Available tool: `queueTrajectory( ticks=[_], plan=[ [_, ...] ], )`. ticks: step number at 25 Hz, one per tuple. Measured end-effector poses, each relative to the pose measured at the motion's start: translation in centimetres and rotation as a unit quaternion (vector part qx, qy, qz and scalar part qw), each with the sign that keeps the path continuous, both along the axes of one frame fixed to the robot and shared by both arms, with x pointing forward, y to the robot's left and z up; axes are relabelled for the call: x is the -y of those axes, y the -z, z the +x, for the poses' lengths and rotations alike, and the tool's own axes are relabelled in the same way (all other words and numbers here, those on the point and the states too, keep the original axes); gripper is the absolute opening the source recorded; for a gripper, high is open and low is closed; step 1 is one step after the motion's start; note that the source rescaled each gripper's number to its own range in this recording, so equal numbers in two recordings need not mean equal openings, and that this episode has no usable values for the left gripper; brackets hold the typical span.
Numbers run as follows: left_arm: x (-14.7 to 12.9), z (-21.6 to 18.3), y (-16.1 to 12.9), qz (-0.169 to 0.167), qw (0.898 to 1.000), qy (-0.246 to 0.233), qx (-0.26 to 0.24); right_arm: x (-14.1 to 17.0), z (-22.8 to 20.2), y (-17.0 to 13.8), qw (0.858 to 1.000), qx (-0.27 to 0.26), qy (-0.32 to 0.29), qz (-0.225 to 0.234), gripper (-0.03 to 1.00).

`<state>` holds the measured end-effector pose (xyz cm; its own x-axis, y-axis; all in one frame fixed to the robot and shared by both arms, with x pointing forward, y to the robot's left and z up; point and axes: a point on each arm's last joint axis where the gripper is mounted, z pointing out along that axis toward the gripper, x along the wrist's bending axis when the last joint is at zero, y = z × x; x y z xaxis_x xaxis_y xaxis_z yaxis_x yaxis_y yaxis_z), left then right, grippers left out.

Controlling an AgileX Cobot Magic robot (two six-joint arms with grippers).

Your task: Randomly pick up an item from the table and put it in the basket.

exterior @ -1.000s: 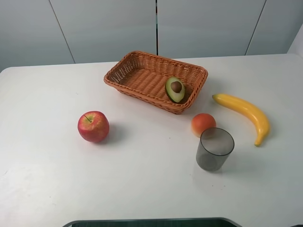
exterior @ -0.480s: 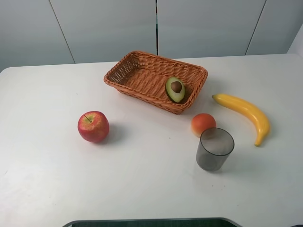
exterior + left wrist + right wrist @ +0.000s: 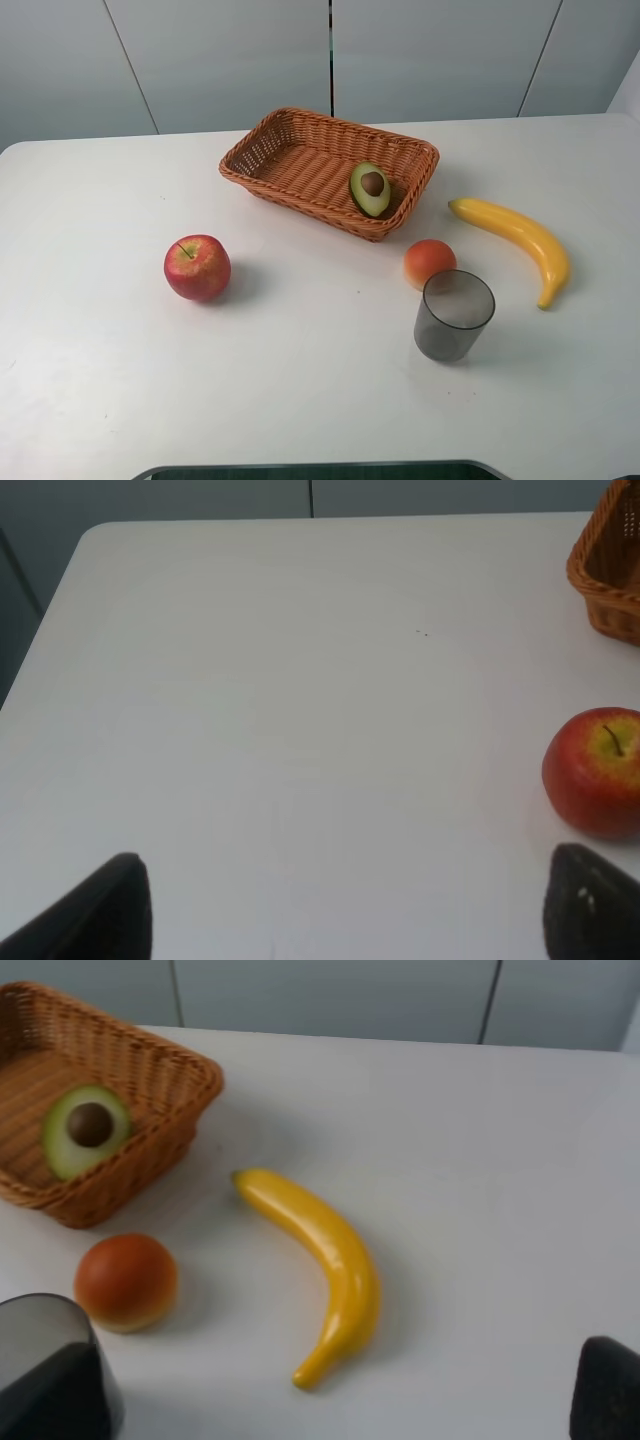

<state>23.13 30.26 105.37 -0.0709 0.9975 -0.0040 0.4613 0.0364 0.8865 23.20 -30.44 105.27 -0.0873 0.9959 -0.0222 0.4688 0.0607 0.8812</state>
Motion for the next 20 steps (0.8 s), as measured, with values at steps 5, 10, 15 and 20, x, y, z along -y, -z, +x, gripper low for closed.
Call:
queueTrajectory(
  ticks=[5, 10, 15, 20],
  plan=[
    [0.00, 0.00, 0.00, 0.000, 1.000, 0.000, 0.000, -0.40, -0.05, 0.01, 0.998, -0.001, 0.064, 0.017, 1.00],
    [0.00, 0.00, 0.00, 0.000, 1.000, 0.000, 0.000, -0.53, -0.04, 0.01, 0.996, -0.001, 0.088, 0.022, 1.00],
    [0.00, 0.00, 0.00, 0.000, 1.000, 0.000, 0.000, -0.53, -0.04, 0.01, 0.996, -0.001, 0.089, 0.021, 1.00],
    [0.00, 0.00, 0.00, 0.000, 1.000, 0.000, 0.000, -0.53, -0.04, 0.01, 0.996, -0.001, 0.088, 0.018, 1.00]
  ],
)
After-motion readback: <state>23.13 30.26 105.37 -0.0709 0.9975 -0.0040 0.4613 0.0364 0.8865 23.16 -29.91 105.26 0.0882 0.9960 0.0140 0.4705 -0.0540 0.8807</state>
